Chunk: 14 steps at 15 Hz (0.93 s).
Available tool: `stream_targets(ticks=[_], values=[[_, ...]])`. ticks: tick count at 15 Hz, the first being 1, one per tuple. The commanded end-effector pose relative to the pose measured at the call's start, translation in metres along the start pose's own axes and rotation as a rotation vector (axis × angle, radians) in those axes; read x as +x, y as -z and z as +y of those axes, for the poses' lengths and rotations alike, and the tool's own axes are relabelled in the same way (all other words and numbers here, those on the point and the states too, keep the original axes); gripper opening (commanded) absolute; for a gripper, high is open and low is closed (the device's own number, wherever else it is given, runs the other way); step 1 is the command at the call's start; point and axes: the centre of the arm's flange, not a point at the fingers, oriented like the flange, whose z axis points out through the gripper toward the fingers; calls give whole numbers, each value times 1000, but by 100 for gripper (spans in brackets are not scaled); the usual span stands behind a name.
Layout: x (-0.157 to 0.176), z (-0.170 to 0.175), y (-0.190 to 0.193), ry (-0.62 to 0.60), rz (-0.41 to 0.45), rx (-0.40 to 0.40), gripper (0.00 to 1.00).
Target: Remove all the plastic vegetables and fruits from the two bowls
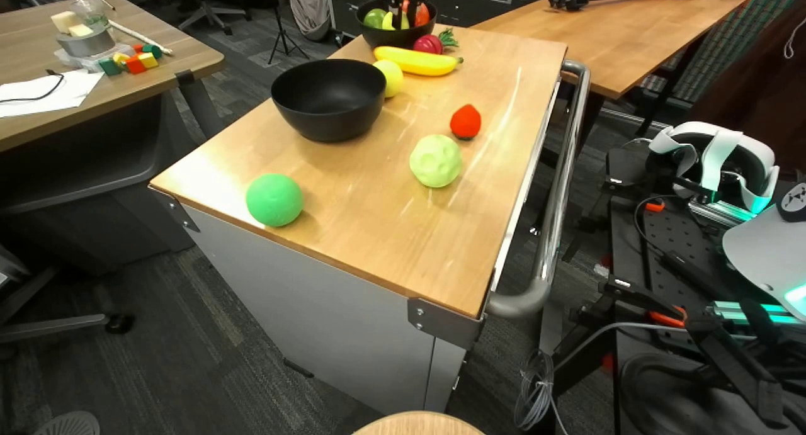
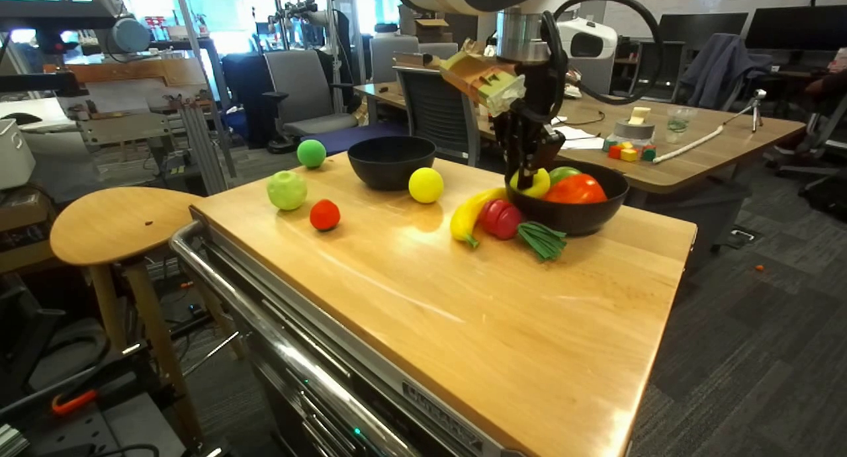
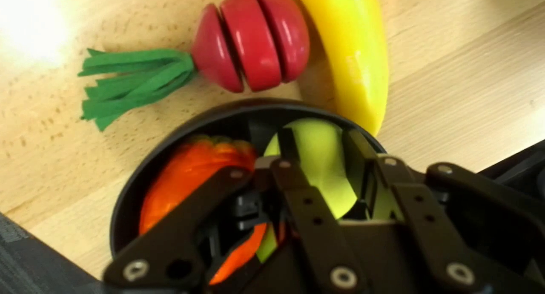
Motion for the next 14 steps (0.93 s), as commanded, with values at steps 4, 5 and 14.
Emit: stream_targets(ticks=[4,5,14], values=[[-27,-3,47,8,2,98,11],[-32,-2,54,19,11,112,11],[-109,-1,58,296,-64,163,11]])
